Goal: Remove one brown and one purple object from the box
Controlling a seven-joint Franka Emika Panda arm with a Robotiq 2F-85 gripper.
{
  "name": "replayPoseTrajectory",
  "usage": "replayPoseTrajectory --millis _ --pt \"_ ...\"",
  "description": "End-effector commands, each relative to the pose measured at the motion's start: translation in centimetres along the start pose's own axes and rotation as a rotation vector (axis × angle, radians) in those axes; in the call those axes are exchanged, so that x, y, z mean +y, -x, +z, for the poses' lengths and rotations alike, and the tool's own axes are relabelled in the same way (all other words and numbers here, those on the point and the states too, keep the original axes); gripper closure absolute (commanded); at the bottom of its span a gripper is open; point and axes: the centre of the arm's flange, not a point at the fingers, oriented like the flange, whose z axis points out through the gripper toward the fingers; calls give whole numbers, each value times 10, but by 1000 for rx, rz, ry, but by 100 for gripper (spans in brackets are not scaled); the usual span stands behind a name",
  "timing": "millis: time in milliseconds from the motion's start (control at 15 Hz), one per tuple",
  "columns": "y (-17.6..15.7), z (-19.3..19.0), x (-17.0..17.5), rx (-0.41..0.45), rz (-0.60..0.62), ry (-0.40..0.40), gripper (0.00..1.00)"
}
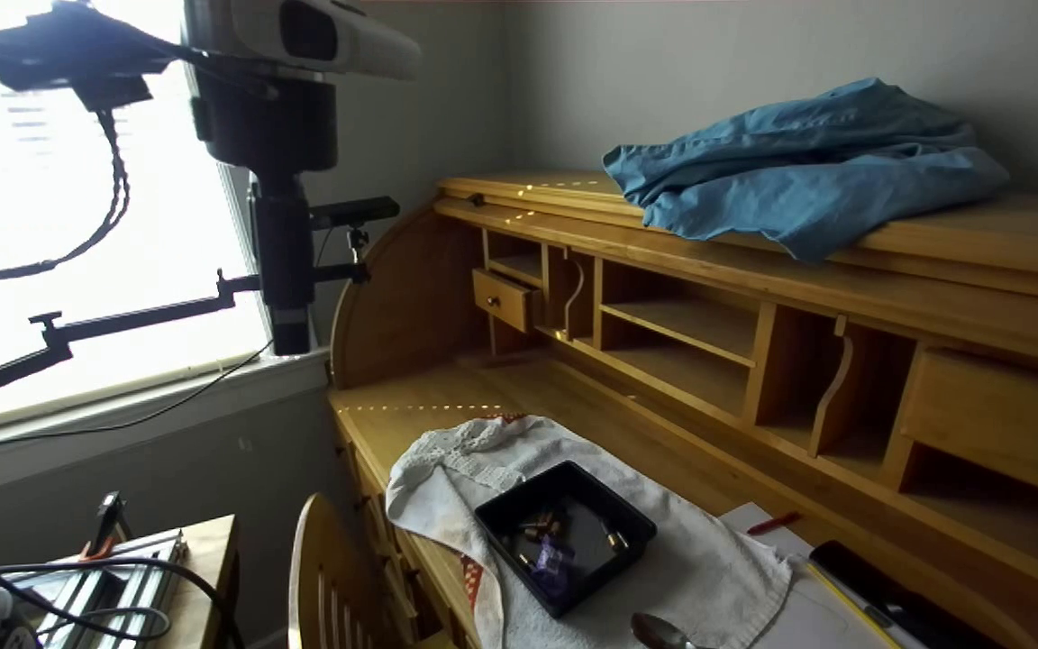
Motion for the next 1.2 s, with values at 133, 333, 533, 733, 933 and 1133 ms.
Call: replayPoseTrajectory --millis 133,333,533,733,933,1133 --pt "-26 33 -6 27 -74 71 0" --pt "-38 51 -5 46 -116 102 0" --pt "-38 48 -7 38 -85 83 0" --pt "-41 51 -6 35 -86 85 0" --pt "-41 51 -6 36 -86 85 0" --pt "-46 51 -5 32 -81 105 0"
